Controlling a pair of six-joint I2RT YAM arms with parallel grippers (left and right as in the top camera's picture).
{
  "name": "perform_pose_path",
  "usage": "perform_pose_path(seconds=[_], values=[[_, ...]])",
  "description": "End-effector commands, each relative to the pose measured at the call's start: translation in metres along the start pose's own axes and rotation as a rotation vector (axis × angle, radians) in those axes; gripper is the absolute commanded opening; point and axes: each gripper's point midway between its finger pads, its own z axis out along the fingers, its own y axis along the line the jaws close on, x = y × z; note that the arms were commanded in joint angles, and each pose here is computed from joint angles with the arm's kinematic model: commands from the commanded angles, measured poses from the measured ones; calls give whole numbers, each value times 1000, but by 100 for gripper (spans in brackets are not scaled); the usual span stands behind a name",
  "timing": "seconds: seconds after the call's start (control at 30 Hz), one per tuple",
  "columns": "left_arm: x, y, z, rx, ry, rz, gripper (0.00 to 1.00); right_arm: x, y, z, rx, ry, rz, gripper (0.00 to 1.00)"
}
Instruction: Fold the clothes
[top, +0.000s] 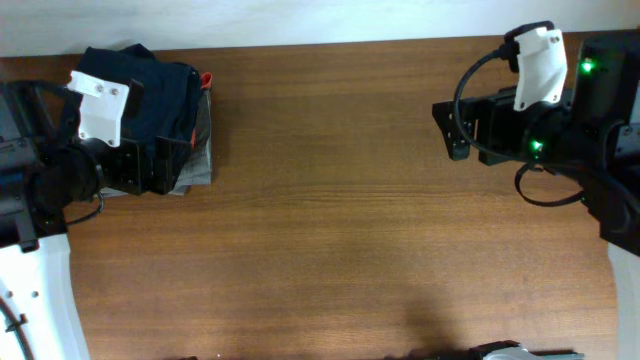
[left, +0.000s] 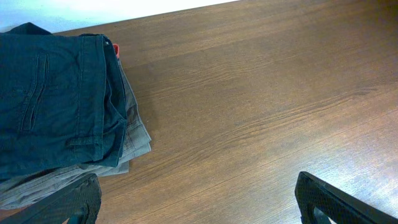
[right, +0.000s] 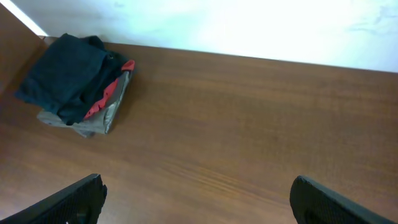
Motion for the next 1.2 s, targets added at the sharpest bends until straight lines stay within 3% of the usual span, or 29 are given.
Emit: perform_pose_path(seconds=[0.0,0.13,0.27,0.57,0.8,1.0,1.17], values=[[1,-3,-3,0,-4,20,99,-6,-6,-11,47,-42,-43,99],[1,-3,-3,-1,-4,21,99,-42,-10,-38,118,-258,-110,99],[1,-3,-3,0,-4,20,99,-40,-8,-46,135,-378,-238,99],[1,-3,-3,0,-4,20,99,106,-33,30,144,-343,-310,99],[1,-3,-3,0,-4,20,99,205,-42,67,125,-423,-298,99],[1,-3,-3,0,-4,20,99,240,-39,75,99,-492,-304,99],[1,-3,-3,0,-4,20,99,268,-46,98,77,-448,-207,99]])
